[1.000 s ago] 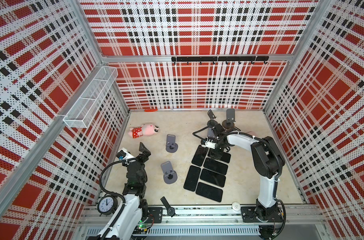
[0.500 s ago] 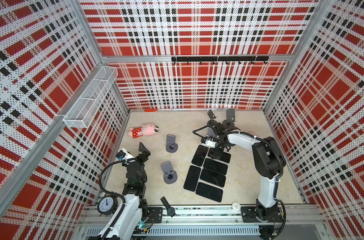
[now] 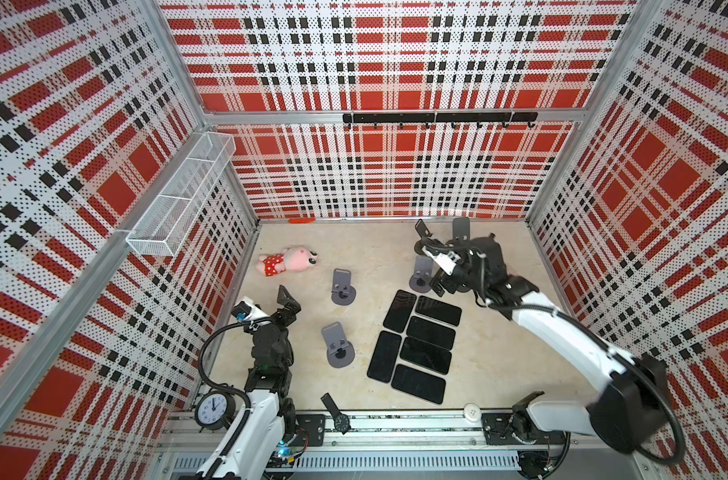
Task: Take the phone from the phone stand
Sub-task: 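Raise the right gripper away from the placed phone and retract it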
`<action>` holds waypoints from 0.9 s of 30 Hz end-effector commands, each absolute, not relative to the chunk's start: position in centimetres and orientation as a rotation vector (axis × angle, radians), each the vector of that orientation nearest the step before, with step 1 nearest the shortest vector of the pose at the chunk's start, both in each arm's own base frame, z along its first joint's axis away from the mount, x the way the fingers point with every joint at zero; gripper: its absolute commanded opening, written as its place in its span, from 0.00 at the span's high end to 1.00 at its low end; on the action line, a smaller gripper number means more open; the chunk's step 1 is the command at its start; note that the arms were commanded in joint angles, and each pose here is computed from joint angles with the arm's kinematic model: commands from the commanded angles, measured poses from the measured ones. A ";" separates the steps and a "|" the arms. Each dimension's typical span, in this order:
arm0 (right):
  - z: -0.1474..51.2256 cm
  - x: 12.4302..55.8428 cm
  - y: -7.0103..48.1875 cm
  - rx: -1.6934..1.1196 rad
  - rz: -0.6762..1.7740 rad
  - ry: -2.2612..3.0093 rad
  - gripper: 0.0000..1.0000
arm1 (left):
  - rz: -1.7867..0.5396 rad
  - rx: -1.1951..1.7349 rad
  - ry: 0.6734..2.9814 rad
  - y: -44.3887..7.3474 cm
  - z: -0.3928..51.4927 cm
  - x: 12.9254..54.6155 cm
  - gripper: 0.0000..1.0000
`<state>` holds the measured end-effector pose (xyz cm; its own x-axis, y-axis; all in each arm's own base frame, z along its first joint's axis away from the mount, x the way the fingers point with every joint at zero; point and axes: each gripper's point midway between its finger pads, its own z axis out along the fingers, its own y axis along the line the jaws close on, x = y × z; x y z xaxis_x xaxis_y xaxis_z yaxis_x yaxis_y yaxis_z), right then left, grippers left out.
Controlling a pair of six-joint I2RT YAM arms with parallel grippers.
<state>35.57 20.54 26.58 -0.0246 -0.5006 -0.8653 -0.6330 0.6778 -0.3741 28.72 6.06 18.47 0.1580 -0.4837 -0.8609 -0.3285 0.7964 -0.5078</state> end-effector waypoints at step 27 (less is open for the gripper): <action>16.6 34.3 -4.3 0.373 -0.221 1.609 0.00 | 0.129 -0.409 1.645 5.0 18.8 34.5 0.02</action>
